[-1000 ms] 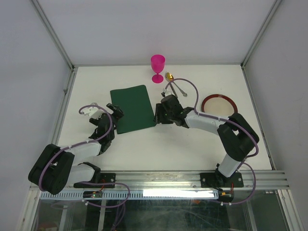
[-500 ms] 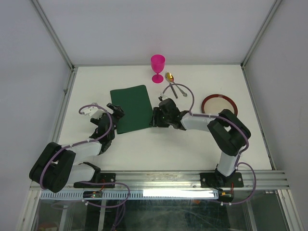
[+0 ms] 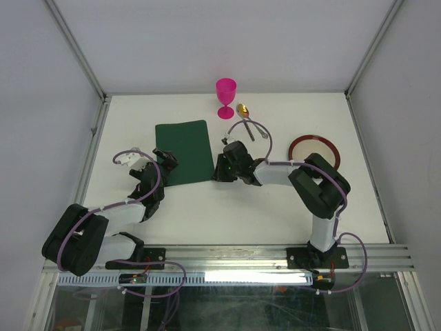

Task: Set the dinner table for one person
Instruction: Flatten out the napkin at the center of the board.

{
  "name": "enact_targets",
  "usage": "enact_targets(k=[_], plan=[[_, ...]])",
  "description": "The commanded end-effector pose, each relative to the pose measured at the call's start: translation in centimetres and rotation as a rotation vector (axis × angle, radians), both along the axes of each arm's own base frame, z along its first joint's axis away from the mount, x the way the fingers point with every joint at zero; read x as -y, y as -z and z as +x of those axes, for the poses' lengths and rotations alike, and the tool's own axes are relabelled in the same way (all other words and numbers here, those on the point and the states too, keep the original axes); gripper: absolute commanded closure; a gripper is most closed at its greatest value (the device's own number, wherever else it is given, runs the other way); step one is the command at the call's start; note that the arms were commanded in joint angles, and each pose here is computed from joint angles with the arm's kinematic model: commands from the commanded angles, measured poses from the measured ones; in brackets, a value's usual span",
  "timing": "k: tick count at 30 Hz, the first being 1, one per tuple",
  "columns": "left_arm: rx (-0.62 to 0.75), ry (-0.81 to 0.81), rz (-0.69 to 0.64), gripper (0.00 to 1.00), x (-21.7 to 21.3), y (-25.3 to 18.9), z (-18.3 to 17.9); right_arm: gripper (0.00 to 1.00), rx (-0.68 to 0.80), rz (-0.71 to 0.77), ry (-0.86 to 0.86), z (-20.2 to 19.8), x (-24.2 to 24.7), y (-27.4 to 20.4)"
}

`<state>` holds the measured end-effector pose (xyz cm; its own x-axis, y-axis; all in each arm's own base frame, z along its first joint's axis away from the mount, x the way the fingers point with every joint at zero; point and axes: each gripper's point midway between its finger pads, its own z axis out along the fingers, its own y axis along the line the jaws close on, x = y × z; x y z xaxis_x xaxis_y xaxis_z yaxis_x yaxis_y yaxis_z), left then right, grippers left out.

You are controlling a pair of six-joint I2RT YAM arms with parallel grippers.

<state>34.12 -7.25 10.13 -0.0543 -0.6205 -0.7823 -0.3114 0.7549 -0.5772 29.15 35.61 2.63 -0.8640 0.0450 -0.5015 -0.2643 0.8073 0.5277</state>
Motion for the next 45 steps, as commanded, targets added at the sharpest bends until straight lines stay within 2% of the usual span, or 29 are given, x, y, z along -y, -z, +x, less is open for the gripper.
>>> enact_targets(k=[1,8,18,19,20,21,22,25,45], plan=[[0.056,-0.001,-0.04,0.02,0.2,-1.4,0.5,0.84,0.043,0.005,-0.002,0.6,-0.8,-1.3],[0.057,0.005,-0.043,0.02,0.3,-1.4,0.4,0.93,0.07,0.016,-0.005,0.8,-1.0,-2.2],[0.059,0.003,-0.037,0.02,0.1,-1.6,0.3,0.96,0.145,0.022,-0.015,2.1,-1.7,-3.6],[0.057,0.002,-0.033,0.02,0.1,-1.5,0.3,0.95,0.137,0.016,-0.023,2.0,-1.8,-3.6],[0.056,-0.002,-0.031,0.02,0.0,-1.5,0.3,0.87,0.131,0.009,-0.028,2.0,-2.0,-3.7],[0.058,-0.004,-0.031,0.02,-0.1,-1.6,0.2,0.74,0.126,-0.003,-0.028,1.9,-1.9,-3.5],[0.059,-0.004,-0.031,0.02,0.0,-1.6,0.2,0.65,0.132,-0.011,-0.029,1.8,-1.9,-3.7],[0.06,-0.004,-0.031,0.02,0.0,-1.7,0.3,0.54,0.14,-0.026,-0.021,1.8,-1.7,-3.4],[0.054,-0.013,-0.018,0.01,-0.3,-1.4,0.1,0.54,0.139,-0.065,-0.026,2.2,-1.6,-2.2]])
